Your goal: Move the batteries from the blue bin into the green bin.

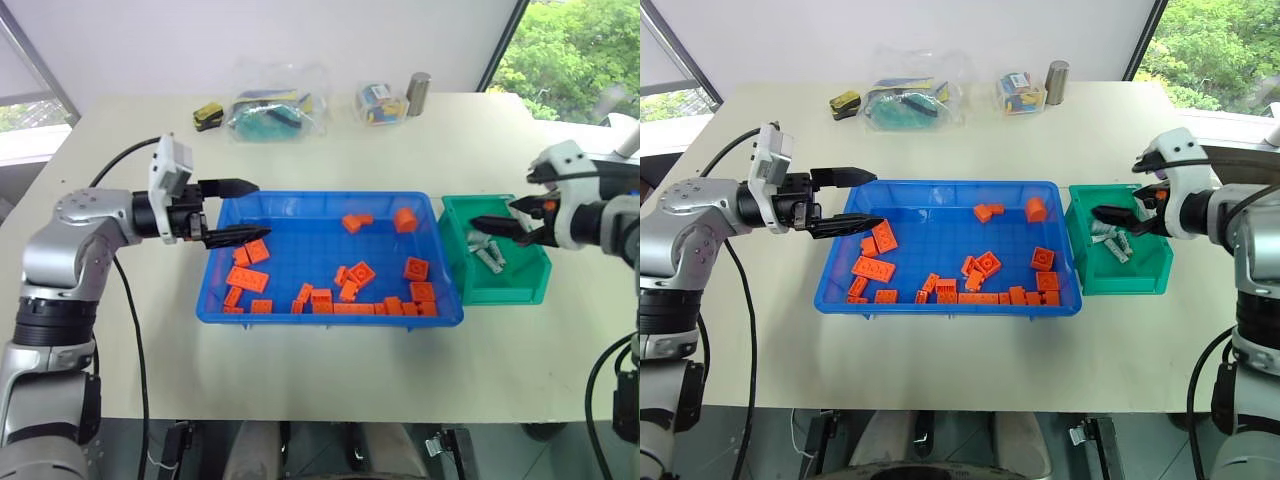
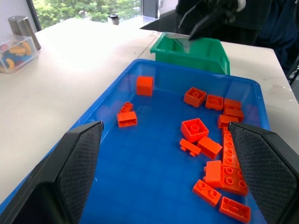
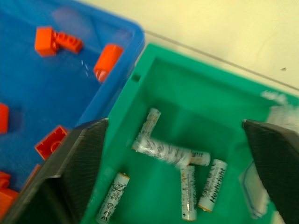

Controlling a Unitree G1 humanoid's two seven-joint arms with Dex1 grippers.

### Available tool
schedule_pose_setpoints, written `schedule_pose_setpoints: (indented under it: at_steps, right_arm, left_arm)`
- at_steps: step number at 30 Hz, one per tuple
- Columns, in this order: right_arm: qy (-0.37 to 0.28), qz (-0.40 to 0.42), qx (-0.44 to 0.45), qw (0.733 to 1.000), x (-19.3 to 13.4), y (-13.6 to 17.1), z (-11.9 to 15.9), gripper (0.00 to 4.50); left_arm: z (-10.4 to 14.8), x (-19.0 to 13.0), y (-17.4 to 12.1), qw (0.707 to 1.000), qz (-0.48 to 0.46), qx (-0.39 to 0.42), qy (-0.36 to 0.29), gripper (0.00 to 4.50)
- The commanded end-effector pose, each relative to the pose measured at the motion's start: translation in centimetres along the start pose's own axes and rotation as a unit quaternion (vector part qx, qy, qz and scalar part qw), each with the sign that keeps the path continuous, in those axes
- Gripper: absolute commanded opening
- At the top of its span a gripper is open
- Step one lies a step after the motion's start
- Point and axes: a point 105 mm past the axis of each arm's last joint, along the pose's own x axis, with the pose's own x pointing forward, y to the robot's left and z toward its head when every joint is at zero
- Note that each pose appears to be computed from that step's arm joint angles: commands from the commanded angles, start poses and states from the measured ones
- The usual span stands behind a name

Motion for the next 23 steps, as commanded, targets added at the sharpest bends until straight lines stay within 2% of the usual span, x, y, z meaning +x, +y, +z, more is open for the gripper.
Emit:
schedule_pose_setpoints:
  at_steps: [1, 5, 10, 16, 23]
  right_arm:
    - [-0.098, -0.029, -0.090, 0.991, -1.5, -0.9, 3.2, 4.49]
    - [-0.148, 0.059, -0.203, 0.966, -3.4, 0.5, 2.8, 4.49]
    - [-0.117, 0.166, -0.211, 0.956, -6.1, -0.4, 0.2, 4.49]
    - [-0.047, 0.212, -0.218, 0.952, -7.7, -2.7, -2.1, 4.49]
    - [-0.058, 0.234, -0.207, 0.948, -7.2, -2.6, -2.0, 4.49]
  left_arm:
    - [1.4, -0.5, 0.1, 0.999, 0.002, 0.033, -0.004, 4.50]
    - [1.6, -1.3, 0.3, 0.999, 0.010, 0.035, -0.001, 4.50]
    - [2.1, -3.1, 0.4, 0.999, 0.022, 0.032, 0.009, 4.50]
    - [2.5, -5.3, 0.6, 0.998, 0.049, 0.034, 0.023, 4.50]
    - [3.0, -6.7, 0.9, 0.995, 0.083, 0.041, 0.027, 4.50]
